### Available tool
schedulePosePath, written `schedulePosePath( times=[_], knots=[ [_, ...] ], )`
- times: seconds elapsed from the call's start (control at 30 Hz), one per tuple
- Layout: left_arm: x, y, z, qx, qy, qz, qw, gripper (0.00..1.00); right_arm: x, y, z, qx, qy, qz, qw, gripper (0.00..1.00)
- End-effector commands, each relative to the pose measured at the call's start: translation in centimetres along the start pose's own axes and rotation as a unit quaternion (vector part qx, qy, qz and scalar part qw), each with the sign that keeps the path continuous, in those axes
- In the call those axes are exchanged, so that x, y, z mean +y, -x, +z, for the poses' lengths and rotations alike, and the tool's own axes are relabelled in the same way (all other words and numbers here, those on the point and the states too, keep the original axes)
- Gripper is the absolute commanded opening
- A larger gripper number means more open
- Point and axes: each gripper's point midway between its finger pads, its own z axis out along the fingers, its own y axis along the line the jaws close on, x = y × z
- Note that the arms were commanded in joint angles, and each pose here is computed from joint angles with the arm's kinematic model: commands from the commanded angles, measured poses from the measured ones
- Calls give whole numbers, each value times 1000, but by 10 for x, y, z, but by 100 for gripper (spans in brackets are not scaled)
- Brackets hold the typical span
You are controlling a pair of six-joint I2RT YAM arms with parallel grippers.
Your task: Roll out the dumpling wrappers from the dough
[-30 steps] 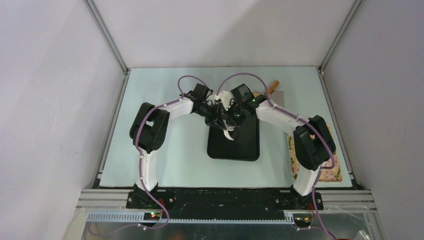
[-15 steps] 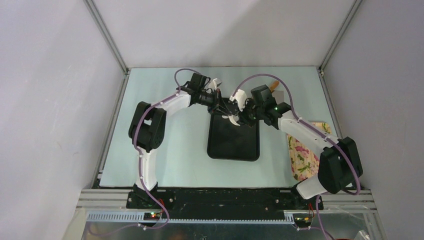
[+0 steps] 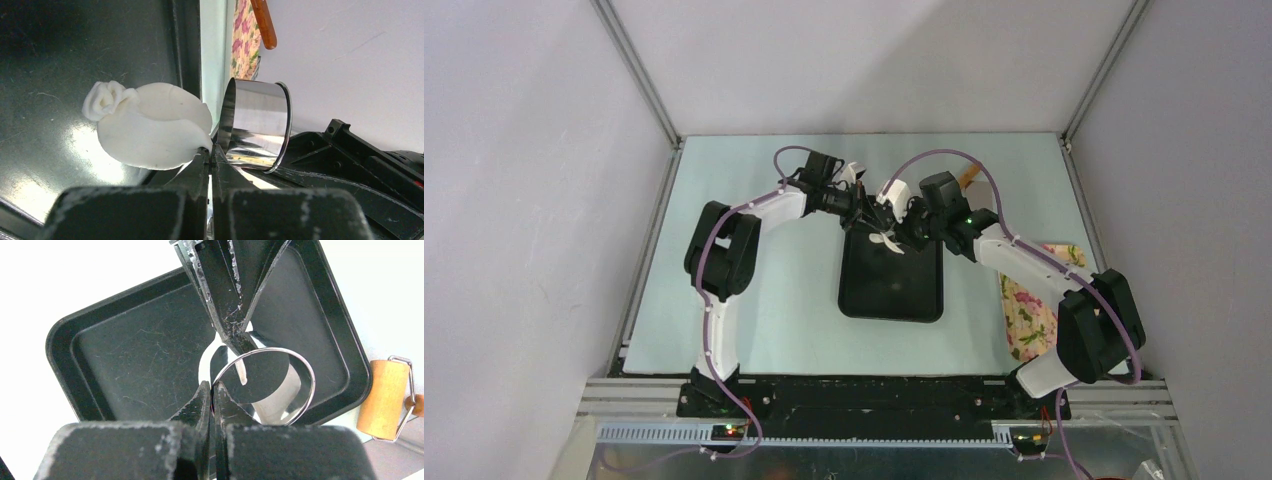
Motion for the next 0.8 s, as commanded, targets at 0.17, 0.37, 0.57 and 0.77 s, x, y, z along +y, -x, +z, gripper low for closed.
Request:
schedulePosePath(
  times=[0.17, 0.37, 0.57, 0.77],
  knots=[
    [-21, 0, -7, 1, -47, 6, 999, 0, -23, 13, -14, -36, -25, 15, 999, 0],
    [-23, 3, -10, -8, -57, 6, 998, 0, -12, 0, -12, -22, -8, 13, 1000, 0],
    [-26, 5, -12, -12, -60, 9, 998, 0, -2, -3, -6, -14, 6, 8, 1000, 0],
    [-27, 4, -12, -12, -64, 9, 998, 0, -2, -6, 4, -7, -1, 4, 1000, 0]
  ],
)
